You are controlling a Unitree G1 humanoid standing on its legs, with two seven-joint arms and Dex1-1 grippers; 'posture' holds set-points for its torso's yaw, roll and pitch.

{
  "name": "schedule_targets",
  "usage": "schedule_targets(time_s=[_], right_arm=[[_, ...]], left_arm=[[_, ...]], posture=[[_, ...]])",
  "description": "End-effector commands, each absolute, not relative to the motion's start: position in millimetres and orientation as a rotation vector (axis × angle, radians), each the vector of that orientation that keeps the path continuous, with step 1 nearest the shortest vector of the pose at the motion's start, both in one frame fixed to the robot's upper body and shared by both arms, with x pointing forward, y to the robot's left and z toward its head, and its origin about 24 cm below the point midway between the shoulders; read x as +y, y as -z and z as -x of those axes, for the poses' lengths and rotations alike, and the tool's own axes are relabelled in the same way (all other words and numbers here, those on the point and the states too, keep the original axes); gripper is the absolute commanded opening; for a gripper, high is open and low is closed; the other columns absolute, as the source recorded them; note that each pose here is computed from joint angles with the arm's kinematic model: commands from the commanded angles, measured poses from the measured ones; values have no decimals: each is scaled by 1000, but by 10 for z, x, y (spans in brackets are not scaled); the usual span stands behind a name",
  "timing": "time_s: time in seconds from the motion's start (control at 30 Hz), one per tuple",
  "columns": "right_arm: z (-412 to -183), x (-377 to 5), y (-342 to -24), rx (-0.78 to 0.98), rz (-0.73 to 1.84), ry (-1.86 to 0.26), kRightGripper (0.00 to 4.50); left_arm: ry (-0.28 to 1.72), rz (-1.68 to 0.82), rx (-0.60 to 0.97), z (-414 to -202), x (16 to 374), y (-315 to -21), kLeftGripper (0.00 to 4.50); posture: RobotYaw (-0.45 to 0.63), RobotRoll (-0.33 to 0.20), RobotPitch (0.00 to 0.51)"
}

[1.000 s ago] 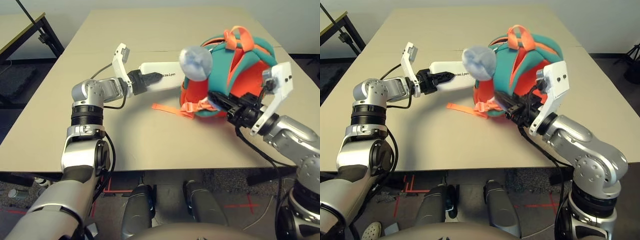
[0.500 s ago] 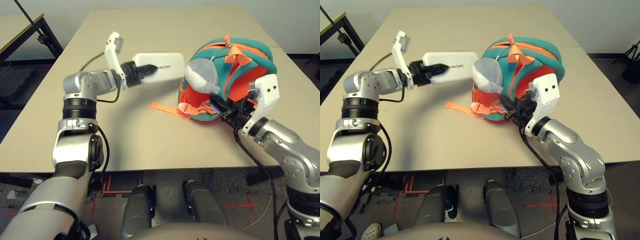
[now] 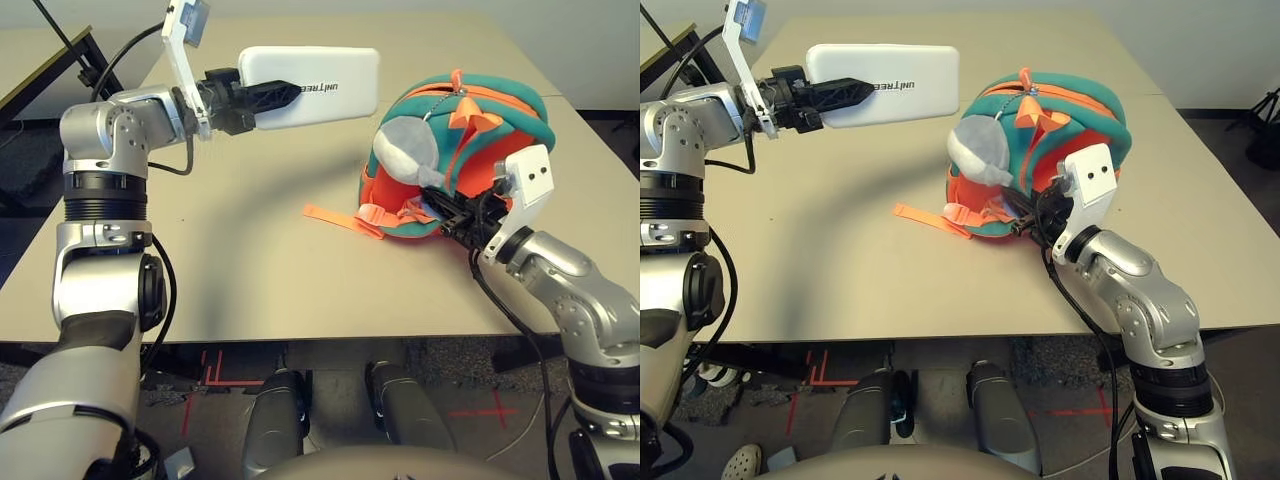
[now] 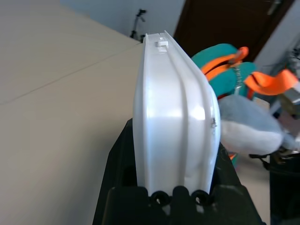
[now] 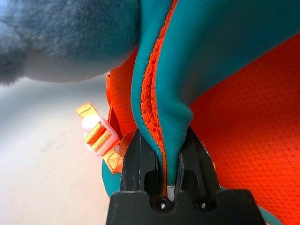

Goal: Put the pencil case into the backpack and zip it.

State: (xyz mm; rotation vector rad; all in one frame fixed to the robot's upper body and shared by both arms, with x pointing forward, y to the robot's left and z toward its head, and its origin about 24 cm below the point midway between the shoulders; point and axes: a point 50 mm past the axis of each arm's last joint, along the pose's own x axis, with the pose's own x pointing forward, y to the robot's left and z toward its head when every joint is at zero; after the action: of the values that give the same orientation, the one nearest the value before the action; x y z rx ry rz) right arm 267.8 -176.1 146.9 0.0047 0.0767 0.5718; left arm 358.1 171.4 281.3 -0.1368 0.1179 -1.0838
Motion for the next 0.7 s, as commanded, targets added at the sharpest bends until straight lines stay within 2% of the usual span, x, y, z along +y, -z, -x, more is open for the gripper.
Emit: schedule_targets(time_s=[0.03, 0.43, 0.7], right_arm=[[-2679, -1746, -1307, 165, -2, -576, 158], [-2650, -1765, -1250, 181, -4, -562, 158], [-2673, -1780, -1215, 187, 1, -557, 158]], left_arm=[[1123, 90, 91, -3572, 1705, -2921, 1218], [1189, 129, 83, -3529, 1804, -3037, 1218], [1234, 132, 153, -3499, 1800, -2897, 1218]], posture=[[-223, 0, 109], [-245, 0, 105], [-240, 0, 97]])
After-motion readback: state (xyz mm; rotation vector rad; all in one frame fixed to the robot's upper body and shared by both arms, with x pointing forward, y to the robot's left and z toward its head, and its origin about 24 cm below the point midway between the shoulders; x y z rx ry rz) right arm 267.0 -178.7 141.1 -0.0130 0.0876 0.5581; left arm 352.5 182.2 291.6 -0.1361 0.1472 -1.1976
